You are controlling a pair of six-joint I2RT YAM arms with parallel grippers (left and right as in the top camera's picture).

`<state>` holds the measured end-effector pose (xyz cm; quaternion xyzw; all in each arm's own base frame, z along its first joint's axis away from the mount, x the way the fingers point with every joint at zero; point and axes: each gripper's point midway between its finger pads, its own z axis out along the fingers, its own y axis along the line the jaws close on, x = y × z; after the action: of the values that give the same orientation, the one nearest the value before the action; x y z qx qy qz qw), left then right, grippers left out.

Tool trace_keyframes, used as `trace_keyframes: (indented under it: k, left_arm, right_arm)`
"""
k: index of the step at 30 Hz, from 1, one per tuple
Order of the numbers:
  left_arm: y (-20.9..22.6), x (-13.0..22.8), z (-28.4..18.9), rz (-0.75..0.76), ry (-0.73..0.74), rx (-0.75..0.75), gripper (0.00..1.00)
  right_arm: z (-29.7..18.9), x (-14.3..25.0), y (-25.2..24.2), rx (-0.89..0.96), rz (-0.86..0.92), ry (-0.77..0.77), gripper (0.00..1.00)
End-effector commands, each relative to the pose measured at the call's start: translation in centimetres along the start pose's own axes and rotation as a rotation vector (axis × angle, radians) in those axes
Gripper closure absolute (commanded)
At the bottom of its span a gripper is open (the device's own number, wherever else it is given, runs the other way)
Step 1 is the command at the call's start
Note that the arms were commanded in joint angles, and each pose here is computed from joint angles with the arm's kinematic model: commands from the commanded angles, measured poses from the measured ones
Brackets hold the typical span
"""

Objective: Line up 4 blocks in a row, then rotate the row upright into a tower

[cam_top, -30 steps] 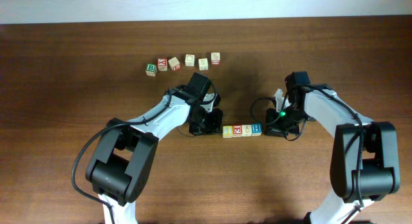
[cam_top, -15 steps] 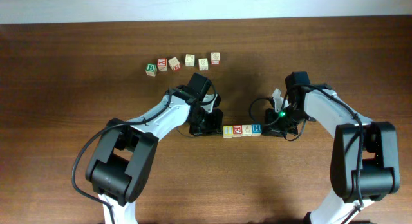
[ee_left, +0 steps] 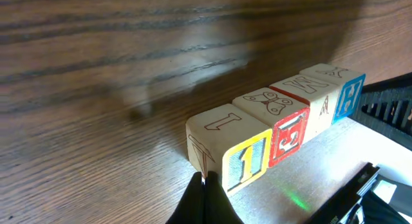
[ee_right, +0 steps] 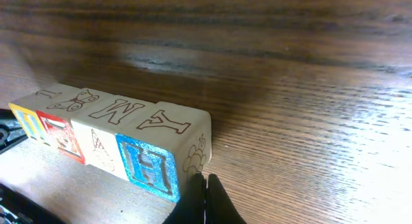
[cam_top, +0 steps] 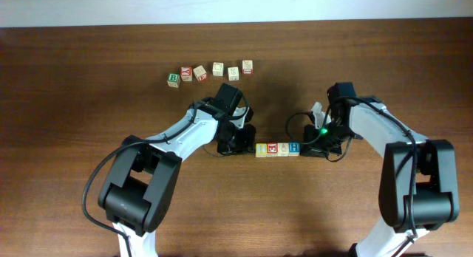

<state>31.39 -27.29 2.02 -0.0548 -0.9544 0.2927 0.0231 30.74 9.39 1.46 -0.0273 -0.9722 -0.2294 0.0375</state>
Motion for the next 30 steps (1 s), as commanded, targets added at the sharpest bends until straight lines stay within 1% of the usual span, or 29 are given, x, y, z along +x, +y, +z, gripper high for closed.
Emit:
trace_keyframes:
  k: [1, 3, 9, 16, 30]
  left_arm:
    - [0.2, 0.0, 0.3, 0.012, 0.005, 0.002, 1.0]
    - [0.2, 0.0, 0.3, 0.012, 0.005, 0.002, 1.0]
    - [0.2, 0.0, 0.3, 0.012, 0.005, 0.002, 1.0]
    - [0.2, 0.0, 0.3, 0.012, 0.005, 0.002, 1.0]
    - [0.2, 0.0, 0.3, 0.012, 0.005, 0.002, 1.0]
  right_arm:
    - [-0.1, -0.6, 0.6, 0.008, -0.04, -0.015, 0.95]
    - [-0.1, -0.9, -0.2, 0.05, -0.041, -0.024, 0.95]
    - [-0.4, -2.3, -0.1, 0.033, -0.06, -0.08, 0.96]
    - [-0.5, -2.0, 1.4, -0.053, -0.065, -0.072, 0.96]
    - [-3.4, -1.3, 3.4, -0.069, -0.101, -0.117, 0.95]
